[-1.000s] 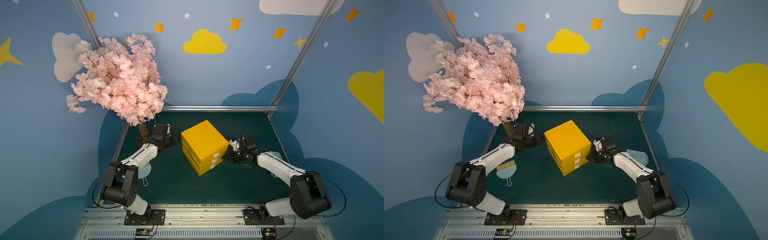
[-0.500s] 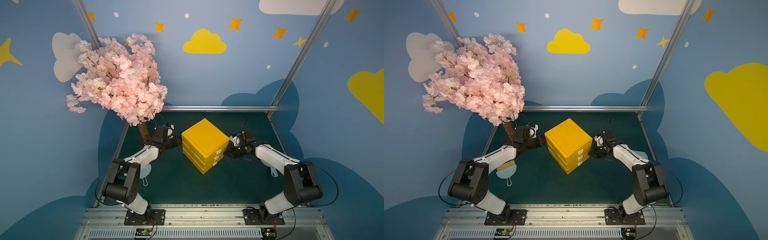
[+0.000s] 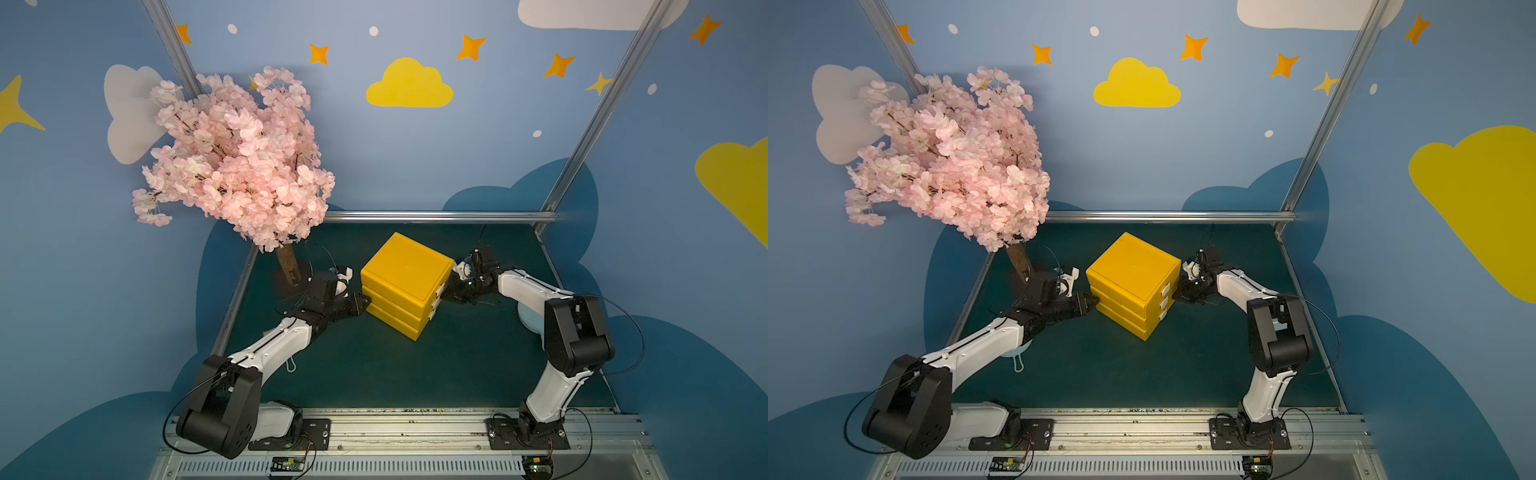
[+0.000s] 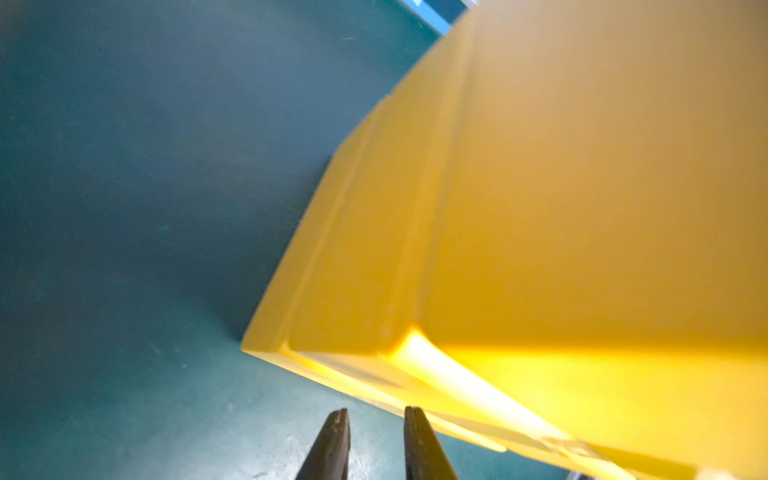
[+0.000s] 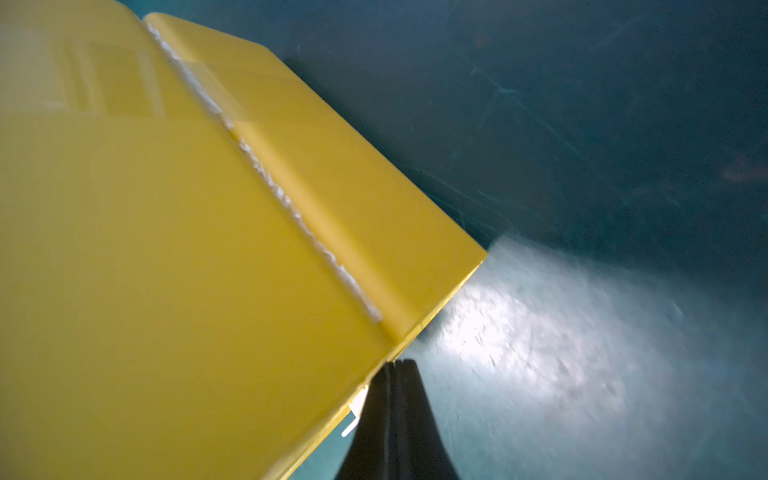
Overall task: Take the seed bags out of the drawer
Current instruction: Adjust the storage box at the center of the board.
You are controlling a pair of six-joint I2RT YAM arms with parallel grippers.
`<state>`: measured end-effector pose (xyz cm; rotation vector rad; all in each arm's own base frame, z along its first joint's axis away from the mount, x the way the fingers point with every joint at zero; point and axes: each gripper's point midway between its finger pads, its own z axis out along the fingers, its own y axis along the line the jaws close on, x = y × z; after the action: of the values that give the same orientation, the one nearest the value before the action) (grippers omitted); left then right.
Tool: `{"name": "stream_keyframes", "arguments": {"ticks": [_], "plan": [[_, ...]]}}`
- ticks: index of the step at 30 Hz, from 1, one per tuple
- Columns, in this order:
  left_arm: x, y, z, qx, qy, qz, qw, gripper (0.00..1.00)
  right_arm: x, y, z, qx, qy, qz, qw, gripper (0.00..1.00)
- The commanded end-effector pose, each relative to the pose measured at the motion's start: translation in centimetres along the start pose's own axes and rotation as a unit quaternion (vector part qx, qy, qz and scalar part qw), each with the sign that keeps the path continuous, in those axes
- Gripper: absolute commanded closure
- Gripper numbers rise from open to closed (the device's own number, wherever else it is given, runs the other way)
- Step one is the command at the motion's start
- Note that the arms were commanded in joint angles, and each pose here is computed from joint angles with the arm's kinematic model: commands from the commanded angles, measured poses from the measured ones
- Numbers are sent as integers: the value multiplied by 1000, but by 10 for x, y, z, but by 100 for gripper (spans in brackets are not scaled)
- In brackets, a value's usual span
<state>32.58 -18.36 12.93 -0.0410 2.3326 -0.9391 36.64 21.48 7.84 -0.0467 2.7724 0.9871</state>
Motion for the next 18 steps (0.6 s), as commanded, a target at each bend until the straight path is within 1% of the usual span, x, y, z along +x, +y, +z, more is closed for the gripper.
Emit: {"name": "stream_keyframes", "arguments": {"ticks": [1, 3, 5, 9, 12, 14, 18], "plan": [[11, -6, -6, 10, 0, 8, 1000, 72, -11, 26, 5, -40, 4, -38, 998, 100], [18, -9, -12, 4, -1, 10, 1000, 72, -16, 26, 8, -36, 6, -37, 999, 100], [21, -9, -23, -14, -16, 16, 1000, 72, -21, 24, 8, -31, 1, -34, 999, 100], [3, 7, -53, -84, -77, 18, 993, 70, -26, 17, 1, -18, -11, -20, 1000, 100], [-14, 20, -66, -121, -98, 11, 988, 72, -28, 14, -9, -11, -26, -14, 999, 100], [-26, 27, -64, -127, -105, 0, 986, 72, -28, 14, -15, -12, -32, -13, 999, 100], [-50, 36, -47, -136, -100, -18, 985, 74, -31, 14, -23, -10, -40, -10, 999, 100]]}}
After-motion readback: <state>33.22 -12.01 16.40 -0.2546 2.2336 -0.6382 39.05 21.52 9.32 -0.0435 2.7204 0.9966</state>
